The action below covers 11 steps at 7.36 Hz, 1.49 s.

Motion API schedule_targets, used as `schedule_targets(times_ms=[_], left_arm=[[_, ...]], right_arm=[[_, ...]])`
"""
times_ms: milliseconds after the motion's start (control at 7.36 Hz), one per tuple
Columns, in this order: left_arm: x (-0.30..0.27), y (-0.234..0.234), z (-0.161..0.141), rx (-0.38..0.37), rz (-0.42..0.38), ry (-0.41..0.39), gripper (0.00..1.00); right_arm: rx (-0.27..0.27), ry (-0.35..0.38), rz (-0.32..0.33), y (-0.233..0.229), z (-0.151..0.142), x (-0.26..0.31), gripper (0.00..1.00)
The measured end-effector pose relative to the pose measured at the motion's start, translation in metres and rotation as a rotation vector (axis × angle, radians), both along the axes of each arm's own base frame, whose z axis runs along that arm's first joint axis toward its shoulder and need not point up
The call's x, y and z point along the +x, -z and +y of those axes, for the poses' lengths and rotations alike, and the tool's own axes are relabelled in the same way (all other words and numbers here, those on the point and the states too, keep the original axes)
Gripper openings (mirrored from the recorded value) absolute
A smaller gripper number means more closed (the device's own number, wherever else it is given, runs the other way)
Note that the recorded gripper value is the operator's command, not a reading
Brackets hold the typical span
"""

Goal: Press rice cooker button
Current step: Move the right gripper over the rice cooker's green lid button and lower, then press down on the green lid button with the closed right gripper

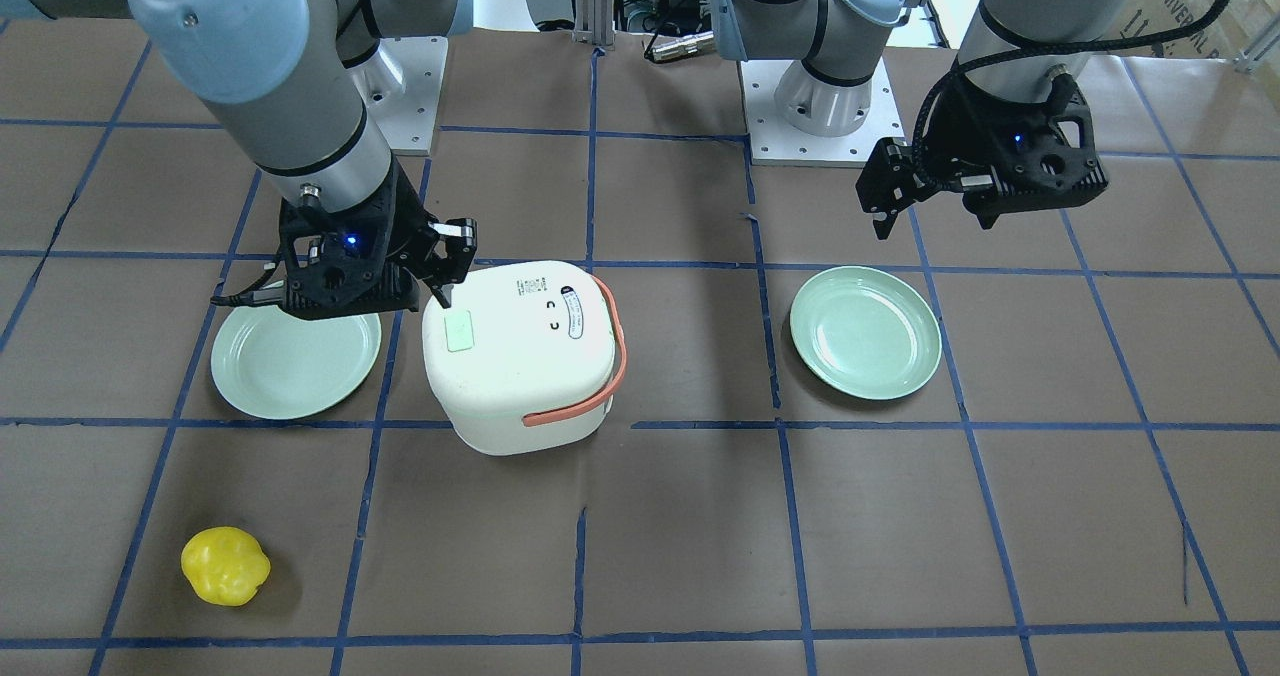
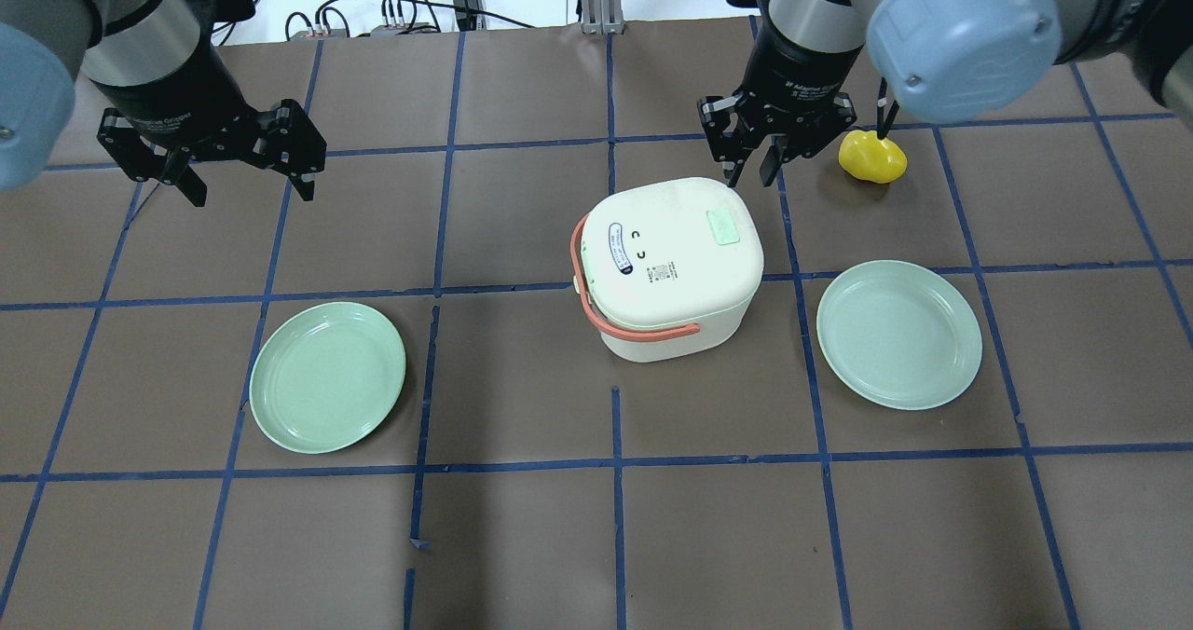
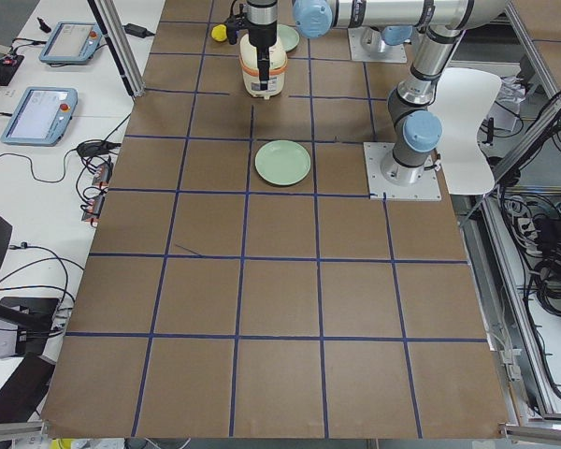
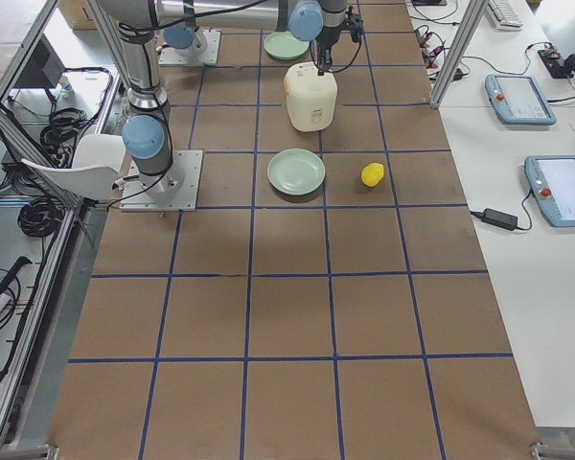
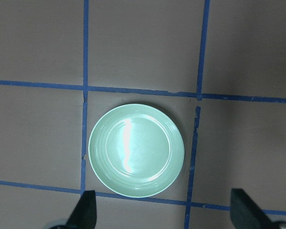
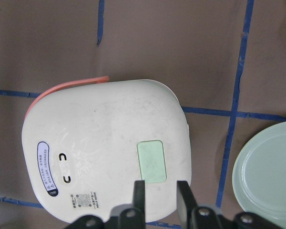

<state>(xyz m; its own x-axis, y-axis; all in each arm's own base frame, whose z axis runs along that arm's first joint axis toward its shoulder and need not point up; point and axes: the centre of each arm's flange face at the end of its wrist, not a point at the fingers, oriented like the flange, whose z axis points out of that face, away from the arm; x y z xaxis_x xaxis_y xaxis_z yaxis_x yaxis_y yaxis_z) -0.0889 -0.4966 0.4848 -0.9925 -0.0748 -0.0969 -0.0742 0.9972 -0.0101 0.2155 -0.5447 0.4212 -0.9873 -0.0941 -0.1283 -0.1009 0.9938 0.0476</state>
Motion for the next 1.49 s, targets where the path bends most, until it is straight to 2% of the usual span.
schedule_targets(times_ms=[407,951,1494], left_arm=[[0.0,0.0,0.0,0.001,0.0,0.0,1.0],[0.0,0.0,0.0,0.0,0.0,0.0,1.0],[0.0,0.0,0.0,0.0,0.001,0.0,1.0]], right_arm=[[0.025,-0.002,0.003,0.032,-0.011,0.003,0.12],[0.055,0.001,0.006,0.05,-0.007,0.003,0.12],[0.05,0.002,0.005,0.054,-0.007,0.003,0.12]])
